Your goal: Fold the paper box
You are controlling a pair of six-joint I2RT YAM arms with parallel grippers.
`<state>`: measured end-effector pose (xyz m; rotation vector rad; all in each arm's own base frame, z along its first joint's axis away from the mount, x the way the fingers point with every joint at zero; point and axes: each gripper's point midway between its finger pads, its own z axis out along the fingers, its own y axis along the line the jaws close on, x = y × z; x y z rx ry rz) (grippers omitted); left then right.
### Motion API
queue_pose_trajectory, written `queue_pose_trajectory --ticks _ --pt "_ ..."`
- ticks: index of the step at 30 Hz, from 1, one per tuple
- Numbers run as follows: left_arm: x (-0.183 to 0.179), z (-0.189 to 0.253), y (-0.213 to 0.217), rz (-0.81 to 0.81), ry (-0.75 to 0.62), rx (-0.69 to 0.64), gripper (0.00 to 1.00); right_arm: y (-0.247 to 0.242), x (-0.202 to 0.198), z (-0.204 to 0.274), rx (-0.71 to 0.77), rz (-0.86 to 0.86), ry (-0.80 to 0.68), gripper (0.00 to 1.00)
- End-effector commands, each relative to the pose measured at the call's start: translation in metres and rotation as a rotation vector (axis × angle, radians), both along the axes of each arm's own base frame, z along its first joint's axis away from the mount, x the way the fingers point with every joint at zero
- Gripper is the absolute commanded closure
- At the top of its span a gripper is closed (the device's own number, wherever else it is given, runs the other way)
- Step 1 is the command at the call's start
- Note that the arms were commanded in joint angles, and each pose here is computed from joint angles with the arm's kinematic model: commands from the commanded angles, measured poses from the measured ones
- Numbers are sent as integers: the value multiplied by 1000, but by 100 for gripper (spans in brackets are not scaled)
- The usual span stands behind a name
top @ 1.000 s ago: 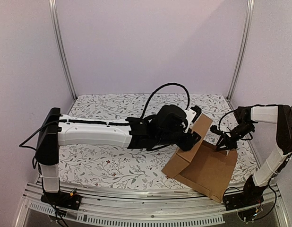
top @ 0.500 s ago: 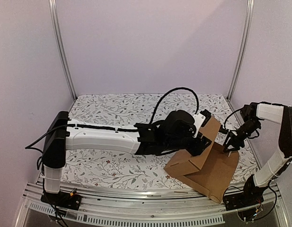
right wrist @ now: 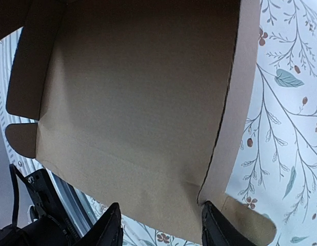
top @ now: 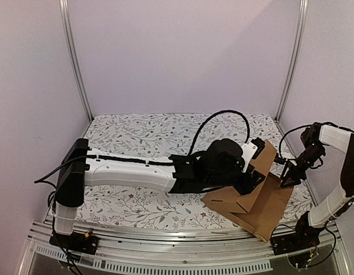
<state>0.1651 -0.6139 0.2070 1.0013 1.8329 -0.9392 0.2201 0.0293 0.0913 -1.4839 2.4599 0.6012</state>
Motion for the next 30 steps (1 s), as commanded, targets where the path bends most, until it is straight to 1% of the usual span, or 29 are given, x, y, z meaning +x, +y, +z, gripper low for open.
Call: queue_pose_trajectory --ticks 1,3,6,13,16,20,25,30 --pt "-12 -117 29 -18 102 329 48 1 32 -23 45 -55 29 48" --pt "-8 -112 28 -11 99 318 48 -3 33 -39 27 -61 88 49" --pt "0 -104 28 -2 92 304 48 -10 36 -52 -12 -86 131 49" --pt "13 -104 31 8 98 305 48 -28 38 -62 -126 -135 99 48" --pt "16 -112 32 8 109 315 48 -30 37 -59 -131 -155 94 48" --pt "19 -134 32 10 125 344 48 -20 33 -39 -81 -169 50 48" --pt "25 -176 36 13 139 437 48 -1 35 0 31 -210 -31 46" --pt "32 -190 49 -2 112 512 48 17 40 27 154 -240 -72 46"
